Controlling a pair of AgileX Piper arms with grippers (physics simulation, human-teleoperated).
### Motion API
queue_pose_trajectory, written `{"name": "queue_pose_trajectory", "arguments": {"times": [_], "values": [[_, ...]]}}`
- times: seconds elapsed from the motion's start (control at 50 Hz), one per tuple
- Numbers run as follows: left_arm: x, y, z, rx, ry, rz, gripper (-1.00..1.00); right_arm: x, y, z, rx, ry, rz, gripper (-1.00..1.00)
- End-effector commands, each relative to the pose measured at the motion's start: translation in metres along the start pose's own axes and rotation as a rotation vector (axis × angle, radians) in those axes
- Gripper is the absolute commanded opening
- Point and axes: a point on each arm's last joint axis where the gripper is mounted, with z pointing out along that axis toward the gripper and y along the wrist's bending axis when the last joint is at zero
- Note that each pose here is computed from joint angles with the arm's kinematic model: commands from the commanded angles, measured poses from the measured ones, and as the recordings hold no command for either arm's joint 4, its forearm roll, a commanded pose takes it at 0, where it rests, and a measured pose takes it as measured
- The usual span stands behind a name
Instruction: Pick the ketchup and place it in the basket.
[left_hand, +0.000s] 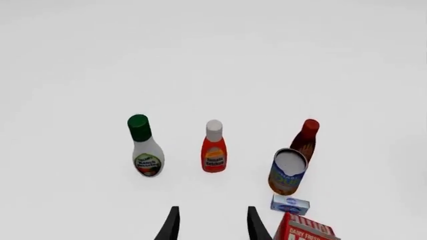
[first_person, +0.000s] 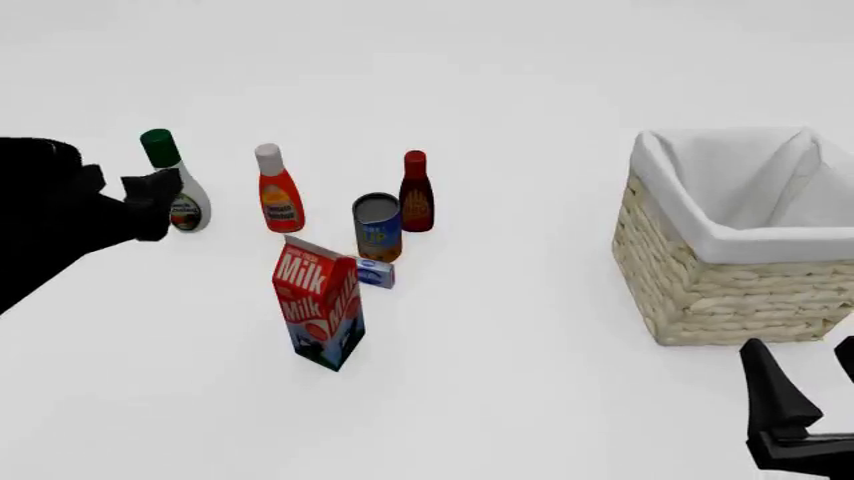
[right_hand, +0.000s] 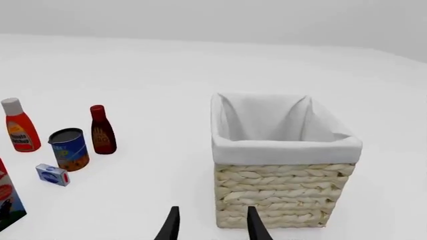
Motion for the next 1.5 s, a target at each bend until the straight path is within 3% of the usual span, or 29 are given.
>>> {"name": "queue_pose_trajectory", "arguments": {"times": [0.02,0.06,0.1,0.22,0.3,0.46,1.1,1.5], "values": [[-0.025,-0.004,0.046,0.014,0.079,-0.021,1.0,0.0,0.0,0.002,-0.001,0.005,-0.001,1.0],[-0.032,-0.01,0.051,0.033,0.084,-0.027,1.0,0.0,0.0,0.002,-0.001,0.006,-0.002,1.0],[-0.043,-0.011,0.047,0.039,0.053,0.016,1.0,0.0,0.0,0.002,0.0,0.007,-0.003,1.0],[-0.061,-0.014,0.063,0.045,0.07,-0.007,1.0,0.0,0.0,0.004,-0.001,0.012,-0.007,1.0],[-0.064,-0.02,0.08,0.06,0.114,-0.011,1.0,0.0,0.0,0.005,0.001,0.016,-0.003,1.0],[-0.074,-0.018,0.099,0.053,0.132,0.023,1.0,0.001,0.0,0.006,0.003,0.019,-0.001,1.0],[-0.065,0.025,0.189,-0.047,0.278,0.074,1.0,0.001,0.0,0.014,0.004,0.039,0.003,1.0],[-0.061,0.012,0.226,-0.015,0.305,0.076,1.0,0.002,-0.001,0.021,0.006,0.055,0.005,1.0]]}}
